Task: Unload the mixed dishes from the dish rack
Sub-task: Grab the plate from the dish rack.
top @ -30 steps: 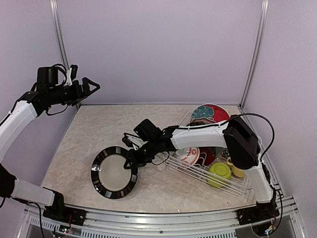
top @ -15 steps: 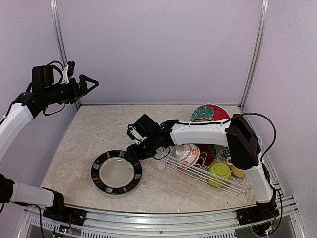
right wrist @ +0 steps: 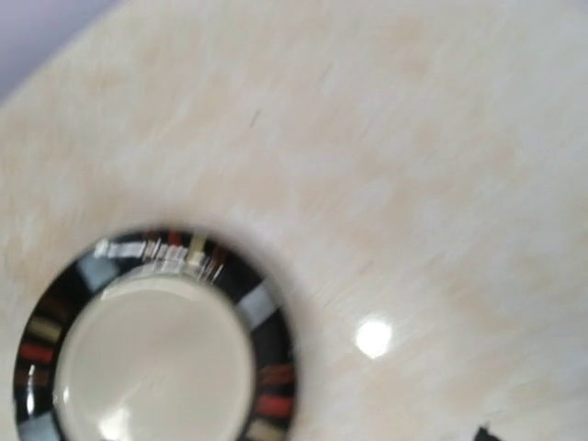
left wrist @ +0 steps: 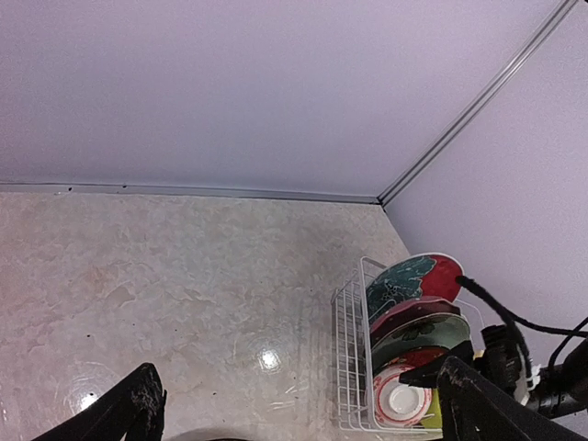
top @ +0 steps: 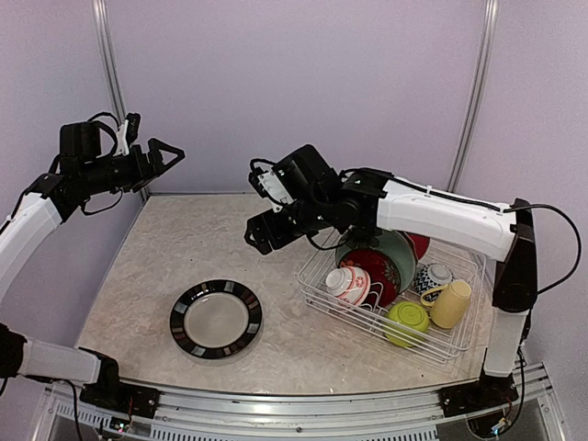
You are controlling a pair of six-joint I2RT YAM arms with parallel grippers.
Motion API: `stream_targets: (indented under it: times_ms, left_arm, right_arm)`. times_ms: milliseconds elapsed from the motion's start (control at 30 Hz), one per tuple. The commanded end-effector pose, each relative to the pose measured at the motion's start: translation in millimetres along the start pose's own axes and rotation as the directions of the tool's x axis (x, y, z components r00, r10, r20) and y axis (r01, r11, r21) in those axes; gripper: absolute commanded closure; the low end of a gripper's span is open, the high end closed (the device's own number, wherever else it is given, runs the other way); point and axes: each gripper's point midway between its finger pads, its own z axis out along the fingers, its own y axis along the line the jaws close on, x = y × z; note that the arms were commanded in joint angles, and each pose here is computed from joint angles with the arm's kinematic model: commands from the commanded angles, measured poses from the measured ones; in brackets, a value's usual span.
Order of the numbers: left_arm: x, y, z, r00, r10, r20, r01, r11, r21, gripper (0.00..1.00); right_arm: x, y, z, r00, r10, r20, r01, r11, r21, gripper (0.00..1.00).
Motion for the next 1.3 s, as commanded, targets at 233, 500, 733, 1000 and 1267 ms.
stream_targets:
  times_ms: [233, 500, 733, 1000, 1267]
  left_arm:
    - [4, 6, 11, 0.998, -0.050, -0.042, 0.051, 0.998, 0.027, 0.01]
    - [7, 18, 17, 0.998, -0.047, -0.052, 0.047, 0.999, -0.007, 0.01]
    - [6, 15, 15, 0.998, -0.044, -0.046, 0.044, 0.999, 0.005, 0.01]
    - [3, 0, 8, 0.999, -0.028, -0.043, 0.030, 0.998, 0.057, 0.01]
    - [-7, -13, -9, 1.000, 0.011, 0.014, -0.012, 0.998, 0.063, 0.01]
  right_arm:
    - [-23, -128, -112, 0.994, -0.073, 0.087, 0.033, 0.920, 0.389, 0.20]
    - [1, -224, -192, 0.994, -0.030, 0.108, -0.043, 0.788, 0.615, 0.18]
    - [34, -277, -219, 0.994, 0.055, 0.097, -0.101, 0.812, 0.574, 0.18]
    - [66, -296, -218, 0.988, 0.090, 0.124, -0.134, 0.896, 0.424, 0.19]
    - [84, -312, -191, 0.984, 0.070, 0.162, -0.122, 0.934, 0.337, 0.18]
